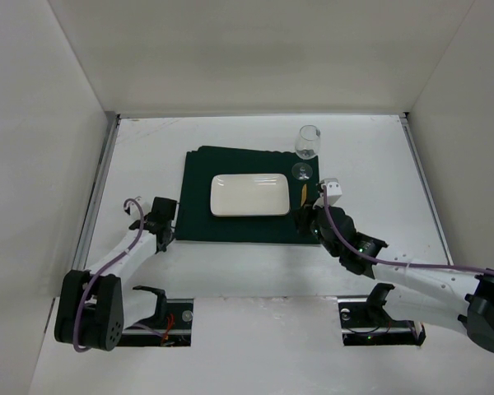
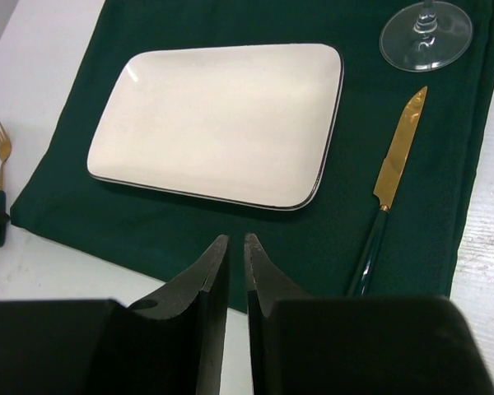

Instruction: Set the dinner table for one person

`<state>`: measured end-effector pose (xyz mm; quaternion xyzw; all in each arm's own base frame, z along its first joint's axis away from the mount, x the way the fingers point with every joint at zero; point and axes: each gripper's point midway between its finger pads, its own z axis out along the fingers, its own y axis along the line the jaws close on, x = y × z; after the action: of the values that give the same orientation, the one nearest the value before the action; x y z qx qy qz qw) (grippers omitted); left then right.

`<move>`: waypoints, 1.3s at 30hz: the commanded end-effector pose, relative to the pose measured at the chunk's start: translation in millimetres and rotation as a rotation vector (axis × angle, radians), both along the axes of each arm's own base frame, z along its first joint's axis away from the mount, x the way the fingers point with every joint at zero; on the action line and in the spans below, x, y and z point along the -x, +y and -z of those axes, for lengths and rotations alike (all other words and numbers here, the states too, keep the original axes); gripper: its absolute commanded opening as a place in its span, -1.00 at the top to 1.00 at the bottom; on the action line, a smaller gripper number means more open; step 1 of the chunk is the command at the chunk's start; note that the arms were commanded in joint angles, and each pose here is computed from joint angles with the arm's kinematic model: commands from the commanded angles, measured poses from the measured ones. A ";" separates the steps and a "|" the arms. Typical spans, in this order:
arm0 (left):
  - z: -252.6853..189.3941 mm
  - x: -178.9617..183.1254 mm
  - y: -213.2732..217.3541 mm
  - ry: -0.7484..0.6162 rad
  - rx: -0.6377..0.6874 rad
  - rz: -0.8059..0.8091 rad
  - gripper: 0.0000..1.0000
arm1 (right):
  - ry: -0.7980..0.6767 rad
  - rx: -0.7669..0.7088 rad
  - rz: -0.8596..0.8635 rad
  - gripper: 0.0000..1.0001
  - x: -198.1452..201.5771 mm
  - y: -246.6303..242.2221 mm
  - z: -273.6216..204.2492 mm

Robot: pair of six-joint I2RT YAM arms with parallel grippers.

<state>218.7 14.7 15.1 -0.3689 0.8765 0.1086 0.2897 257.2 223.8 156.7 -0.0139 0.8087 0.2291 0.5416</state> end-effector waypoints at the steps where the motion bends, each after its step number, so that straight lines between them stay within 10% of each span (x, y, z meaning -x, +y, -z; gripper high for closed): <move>1: 10.8 7.3 2.7 0.048 0.000 0.008 0.52 | -0.053 -0.067 -0.004 0.63 -6.5 9.1 -23.9; 15: -29.7 -10.8 3.8 -0.068 -0.054 0.075 0.85 | -0.058 -0.077 0.002 0.62 -6.4 6.6 -25.5; 26: -96.5 -54.9 -59.6 -0.082 -0.172 0.428 0.86 | -0.047 -0.065 0.011 0.62 -8.9 4.7 -19.5; 39: -74.8 -89.2 -104.6 0.019 -0.277 0.643 0.85 | -0.040 -0.058 0.027 0.58 -13.6 2.0 -13.9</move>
<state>295.5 -85.6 79.1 -0.0531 0.9321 0.1320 0.3332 263.4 220.4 157.8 -0.0041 0.8064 0.2269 0.5461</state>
